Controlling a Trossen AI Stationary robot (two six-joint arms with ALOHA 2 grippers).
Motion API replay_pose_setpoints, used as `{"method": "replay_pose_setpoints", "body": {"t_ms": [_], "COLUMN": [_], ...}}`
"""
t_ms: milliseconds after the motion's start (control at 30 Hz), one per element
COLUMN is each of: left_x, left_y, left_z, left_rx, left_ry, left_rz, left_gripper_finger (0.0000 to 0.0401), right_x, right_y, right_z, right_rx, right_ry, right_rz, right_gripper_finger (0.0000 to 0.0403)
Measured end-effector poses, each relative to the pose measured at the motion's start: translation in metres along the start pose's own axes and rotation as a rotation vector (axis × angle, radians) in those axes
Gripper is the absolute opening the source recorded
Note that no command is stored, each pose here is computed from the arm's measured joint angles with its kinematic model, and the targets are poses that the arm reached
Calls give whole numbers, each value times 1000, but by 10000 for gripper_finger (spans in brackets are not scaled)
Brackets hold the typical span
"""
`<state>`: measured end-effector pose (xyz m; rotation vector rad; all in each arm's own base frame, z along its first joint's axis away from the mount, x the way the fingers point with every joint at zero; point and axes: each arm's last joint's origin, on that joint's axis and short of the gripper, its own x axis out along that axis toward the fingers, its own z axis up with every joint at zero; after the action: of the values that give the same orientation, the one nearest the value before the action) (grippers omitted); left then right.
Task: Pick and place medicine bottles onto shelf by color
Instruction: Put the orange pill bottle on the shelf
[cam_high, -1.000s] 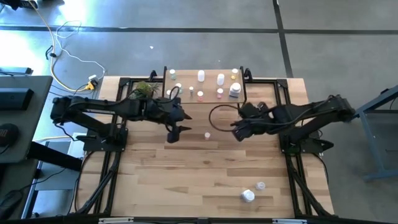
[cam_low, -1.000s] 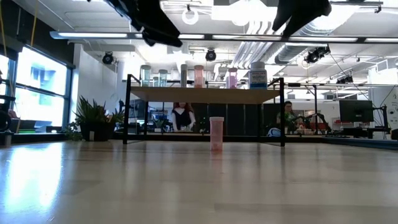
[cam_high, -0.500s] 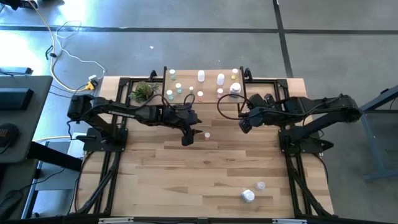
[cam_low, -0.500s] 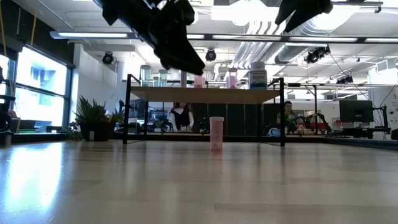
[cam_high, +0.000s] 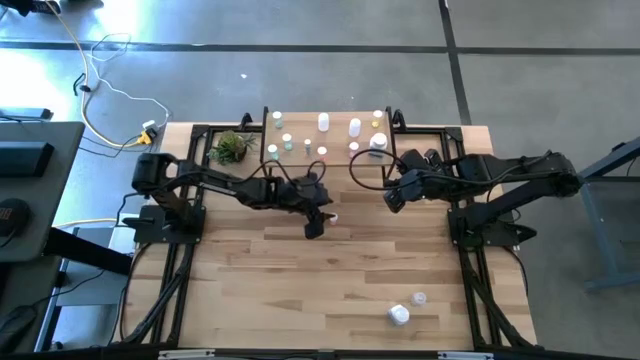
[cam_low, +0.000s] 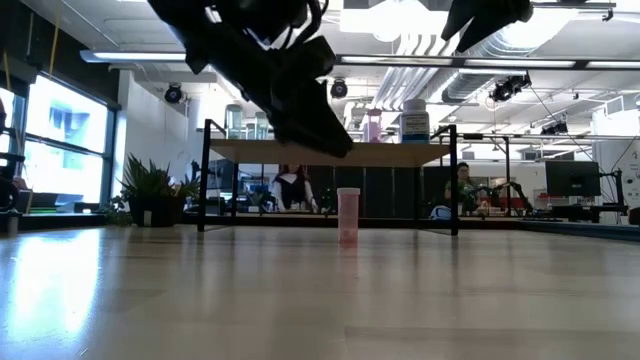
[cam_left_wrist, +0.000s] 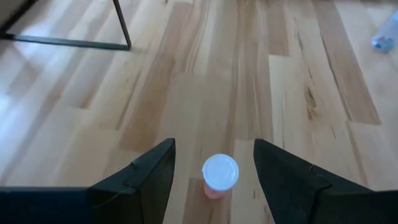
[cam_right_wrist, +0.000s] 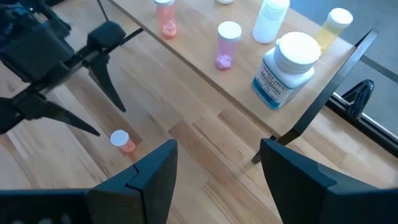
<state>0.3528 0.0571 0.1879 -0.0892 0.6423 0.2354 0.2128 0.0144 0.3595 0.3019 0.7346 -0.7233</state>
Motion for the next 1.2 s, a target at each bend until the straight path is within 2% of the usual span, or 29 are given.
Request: {"method": "replay_pose_setpoints", "body": {"t_ms": [333, 533, 833, 1000, 1200], "left_x": [20, 25, 28, 38, 40], "left_y": [-8, -11, -16, -20, -22], "left_z": [-12, -17, -20, -31, -32], "left_rx": [-11, -3, 18, 11, 11], "left_ry": [7, 14, 25, 68, 61], "left_rz": [-13, 96, 56, 60, 61], "left_gripper_finger": [209, 209, 209, 209, 209], "right_x": [0, 0, 0, 0, 0], "right_y": [0, 0, 0, 0, 0], "right_z": [0, 0, 0, 0, 0], "right_rx": [-3, -2, 1, 2, 2], "right_ry": [1, 0, 0, 0, -1], "right_rz": [0, 0, 1, 1, 1], "right_gripper_finger": [220, 220, 220, 220, 220]}}
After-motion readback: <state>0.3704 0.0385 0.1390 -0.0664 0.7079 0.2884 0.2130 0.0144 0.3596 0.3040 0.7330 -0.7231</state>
